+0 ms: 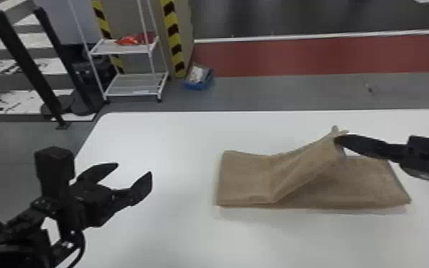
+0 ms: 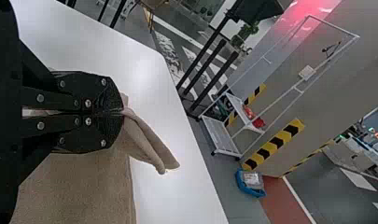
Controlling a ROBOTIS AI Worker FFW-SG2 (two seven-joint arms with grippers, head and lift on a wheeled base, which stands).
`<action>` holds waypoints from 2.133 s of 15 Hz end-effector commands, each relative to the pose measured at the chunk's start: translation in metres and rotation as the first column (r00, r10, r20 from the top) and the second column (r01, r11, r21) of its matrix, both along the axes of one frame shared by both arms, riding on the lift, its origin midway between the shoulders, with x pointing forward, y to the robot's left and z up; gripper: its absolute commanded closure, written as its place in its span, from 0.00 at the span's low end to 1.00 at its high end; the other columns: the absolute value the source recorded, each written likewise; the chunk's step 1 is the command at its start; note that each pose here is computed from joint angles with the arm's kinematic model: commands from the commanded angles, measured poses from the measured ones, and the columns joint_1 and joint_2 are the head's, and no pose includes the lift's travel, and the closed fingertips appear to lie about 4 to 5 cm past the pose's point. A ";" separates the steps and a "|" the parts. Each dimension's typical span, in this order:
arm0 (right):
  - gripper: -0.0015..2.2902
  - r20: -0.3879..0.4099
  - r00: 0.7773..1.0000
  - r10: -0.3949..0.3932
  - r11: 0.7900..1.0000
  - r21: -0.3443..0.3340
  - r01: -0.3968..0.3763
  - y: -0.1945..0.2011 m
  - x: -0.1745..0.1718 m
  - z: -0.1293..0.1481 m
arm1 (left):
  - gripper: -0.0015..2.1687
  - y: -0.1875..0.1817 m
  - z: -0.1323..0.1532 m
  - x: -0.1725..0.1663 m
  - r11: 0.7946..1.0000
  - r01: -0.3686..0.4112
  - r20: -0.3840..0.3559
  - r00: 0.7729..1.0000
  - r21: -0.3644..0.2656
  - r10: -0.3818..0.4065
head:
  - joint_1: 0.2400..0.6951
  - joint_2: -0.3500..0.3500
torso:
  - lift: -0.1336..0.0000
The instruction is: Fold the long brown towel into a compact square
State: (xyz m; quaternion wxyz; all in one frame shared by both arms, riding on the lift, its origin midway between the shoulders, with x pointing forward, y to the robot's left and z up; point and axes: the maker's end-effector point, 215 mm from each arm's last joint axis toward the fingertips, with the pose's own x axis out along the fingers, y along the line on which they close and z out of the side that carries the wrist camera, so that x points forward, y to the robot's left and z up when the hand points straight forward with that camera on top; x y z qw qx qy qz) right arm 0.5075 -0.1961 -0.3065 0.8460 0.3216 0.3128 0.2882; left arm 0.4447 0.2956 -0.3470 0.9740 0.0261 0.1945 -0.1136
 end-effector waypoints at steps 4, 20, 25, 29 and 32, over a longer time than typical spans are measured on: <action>0.48 0.043 0.999 -0.007 0.998 0.065 0.005 -0.007 0.009 0.025 | 0.07 0.006 -0.005 -0.004 1.000 -0.010 -0.010 1.000 0.006 0.010 | 1.00 0.67 | 0.07; 0.48 -0.062 0.991 -0.120 0.970 0.204 0.131 -0.081 0.016 -0.014 | 0.07 0.008 -0.015 -0.023 0.999 0.001 -0.001 1.000 0.032 -0.001 | 1.00 0.56 | 0.07; 0.30 -0.082 0.985 -0.152 0.970 0.181 0.165 -0.102 0.023 -0.019 | 0.07 0.009 -0.020 -0.028 0.999 0.004 -0.004 1.000 0.038 -0.004 | 1.00 0.54 | 0.07; 0.01 -0.110 0.978 -0.178 0.969 0.152 0.194 -0.117 0.018 -0.032 | 0.07 0.009 -0.021 -0.028 0.999 0.005 0.003 1.000 0.038 -0.005 | 1.00 0.50 | 0.07; 0.02 -0.113 0.975 -0.191 0.970 0.130 0.205 -0.125 0.018 -0.033 | 0.07 0.009 -0.020 -0.026 0.999 0.005 0.006 1.000 0.039 -0.005 | 1.00 0.48 | 0.07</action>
